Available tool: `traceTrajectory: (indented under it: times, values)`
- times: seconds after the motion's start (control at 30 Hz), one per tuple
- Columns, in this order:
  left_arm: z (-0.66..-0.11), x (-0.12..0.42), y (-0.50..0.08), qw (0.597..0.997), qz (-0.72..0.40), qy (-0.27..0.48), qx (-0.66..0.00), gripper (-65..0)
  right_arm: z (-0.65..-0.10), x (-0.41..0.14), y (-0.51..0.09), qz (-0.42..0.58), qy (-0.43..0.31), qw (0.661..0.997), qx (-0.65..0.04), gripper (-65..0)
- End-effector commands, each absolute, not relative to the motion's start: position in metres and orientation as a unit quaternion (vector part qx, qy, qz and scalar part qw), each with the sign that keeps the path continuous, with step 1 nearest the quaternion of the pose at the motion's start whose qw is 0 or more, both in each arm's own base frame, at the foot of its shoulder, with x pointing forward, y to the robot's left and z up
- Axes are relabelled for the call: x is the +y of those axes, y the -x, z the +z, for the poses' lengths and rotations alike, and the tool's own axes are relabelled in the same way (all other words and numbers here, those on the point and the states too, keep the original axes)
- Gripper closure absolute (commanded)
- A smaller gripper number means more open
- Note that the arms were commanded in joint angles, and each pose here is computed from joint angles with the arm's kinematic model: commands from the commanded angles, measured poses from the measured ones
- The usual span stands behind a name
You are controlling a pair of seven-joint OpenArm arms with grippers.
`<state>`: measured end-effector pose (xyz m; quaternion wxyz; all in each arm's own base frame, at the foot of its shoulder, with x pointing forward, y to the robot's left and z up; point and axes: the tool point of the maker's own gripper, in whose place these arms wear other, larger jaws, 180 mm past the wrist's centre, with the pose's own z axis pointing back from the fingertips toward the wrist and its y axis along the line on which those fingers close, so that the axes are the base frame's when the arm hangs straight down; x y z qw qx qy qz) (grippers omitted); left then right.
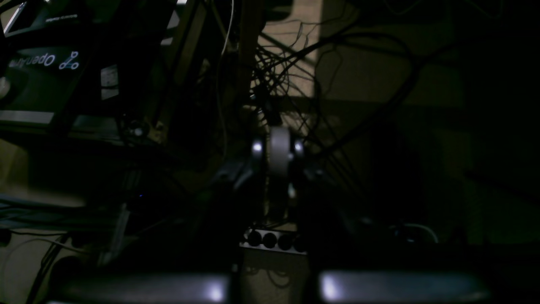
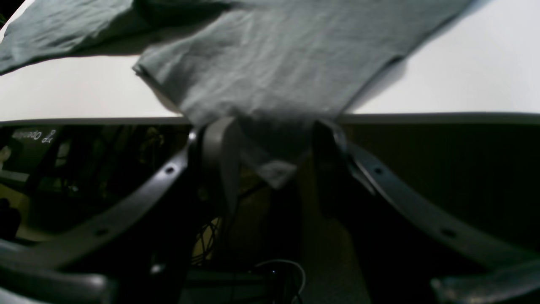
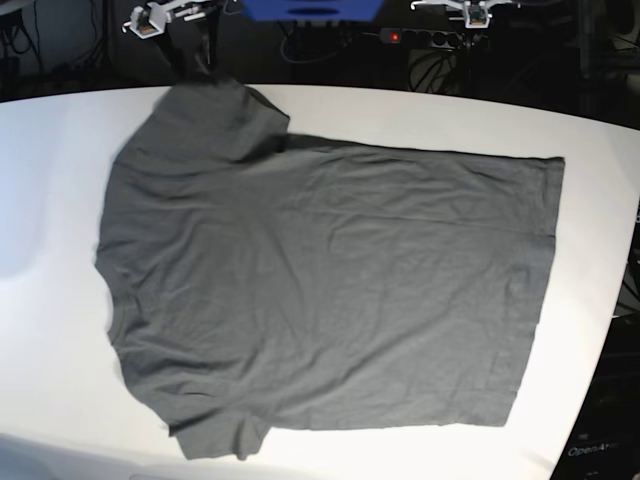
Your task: Fold the T-shirt properly
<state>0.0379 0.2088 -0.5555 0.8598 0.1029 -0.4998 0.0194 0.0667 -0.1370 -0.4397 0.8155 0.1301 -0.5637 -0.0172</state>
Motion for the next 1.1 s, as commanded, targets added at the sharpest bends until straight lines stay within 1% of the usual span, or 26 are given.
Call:
traceTrajectory:
  times: [0.0,0.6,1.07]
  values:
    - [-0.551,0.214,-0.036,0.854,0.016,-0.111,-0.507,-0.7,-0.433,-0.139,-0.065,-0.024,-0.131,0.808,-0.574,-28.9]
    - [-0.549,0.224,-0.032,0.855,0.009,-0.119,-0.505,-0.7,-0.434,-0.127,-0.069,-0.022,-0.147,0.805,-0.574,-28.0]
    - [-0.549,0.225,-0.035,0.853,0.009,-0.12,-0.507,-0.7,-0.435,-0.143,-0.062,-0.026,-0.124,0.811,-0.571,-28.7]
